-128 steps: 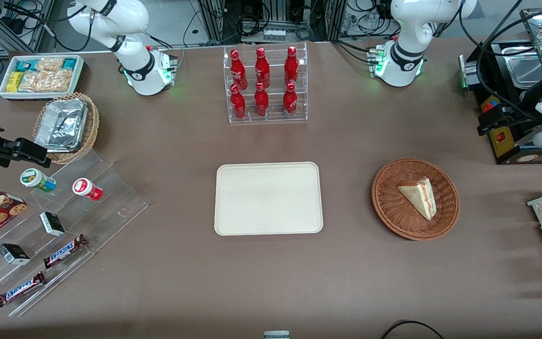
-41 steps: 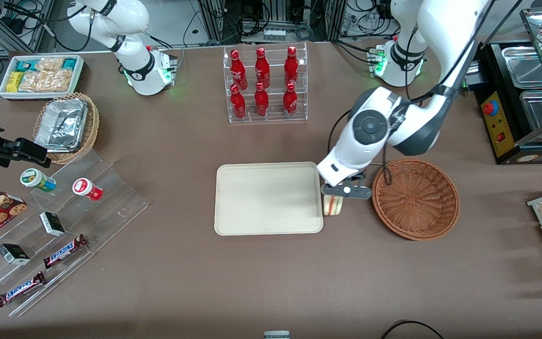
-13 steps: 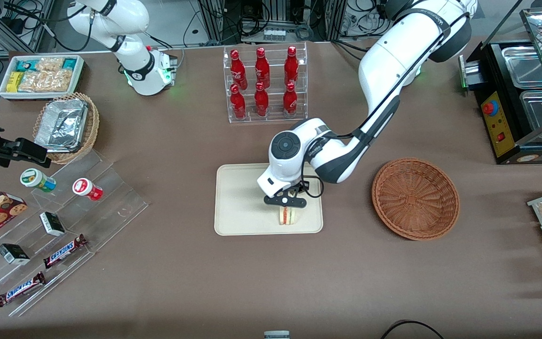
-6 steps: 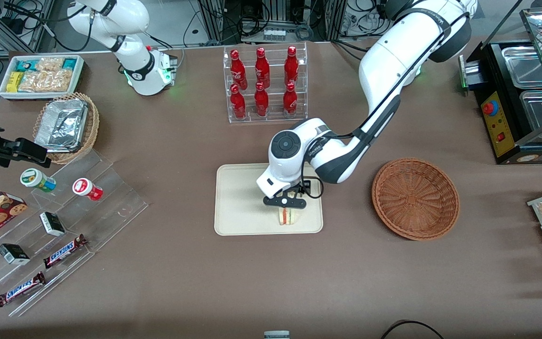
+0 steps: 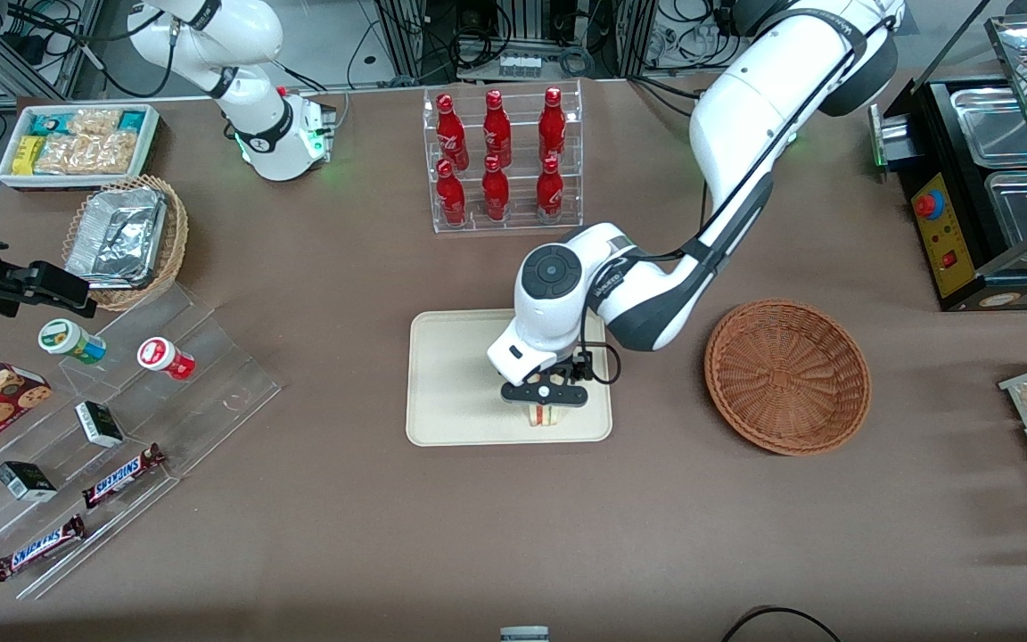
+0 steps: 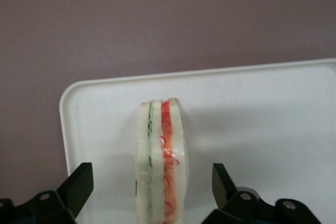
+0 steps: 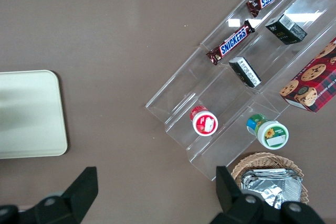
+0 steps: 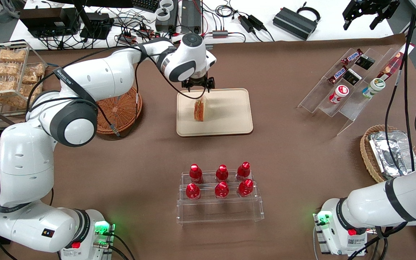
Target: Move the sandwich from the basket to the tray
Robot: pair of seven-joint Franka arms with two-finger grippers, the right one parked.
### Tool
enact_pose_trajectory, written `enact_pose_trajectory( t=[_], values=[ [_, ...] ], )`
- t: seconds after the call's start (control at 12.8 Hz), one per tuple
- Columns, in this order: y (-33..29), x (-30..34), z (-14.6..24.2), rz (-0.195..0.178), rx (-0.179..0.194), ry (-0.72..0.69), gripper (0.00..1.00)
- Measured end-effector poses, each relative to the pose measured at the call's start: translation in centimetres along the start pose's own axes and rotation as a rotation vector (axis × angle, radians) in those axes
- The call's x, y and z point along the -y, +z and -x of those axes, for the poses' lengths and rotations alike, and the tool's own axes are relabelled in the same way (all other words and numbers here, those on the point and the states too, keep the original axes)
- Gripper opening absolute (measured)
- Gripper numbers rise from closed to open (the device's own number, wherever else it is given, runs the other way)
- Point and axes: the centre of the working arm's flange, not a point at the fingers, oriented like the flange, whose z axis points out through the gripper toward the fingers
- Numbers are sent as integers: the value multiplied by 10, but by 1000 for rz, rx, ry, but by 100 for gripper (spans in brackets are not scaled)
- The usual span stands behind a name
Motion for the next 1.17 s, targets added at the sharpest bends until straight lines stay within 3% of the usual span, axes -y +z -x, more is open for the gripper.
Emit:
enact_pose_trajectory(
  t=[0.47, 0.78, 1.01, 1.17],
  values=[
    [-41, 42, -46, -25, -100, -79, 100],
    [-79, 81, -65, -46, -94, -168, 100],
    [-109, 108, -69, -70, -55, -165, 100],
    [-131, 133, -76, -65, -31, -157, 100]
  ],
)
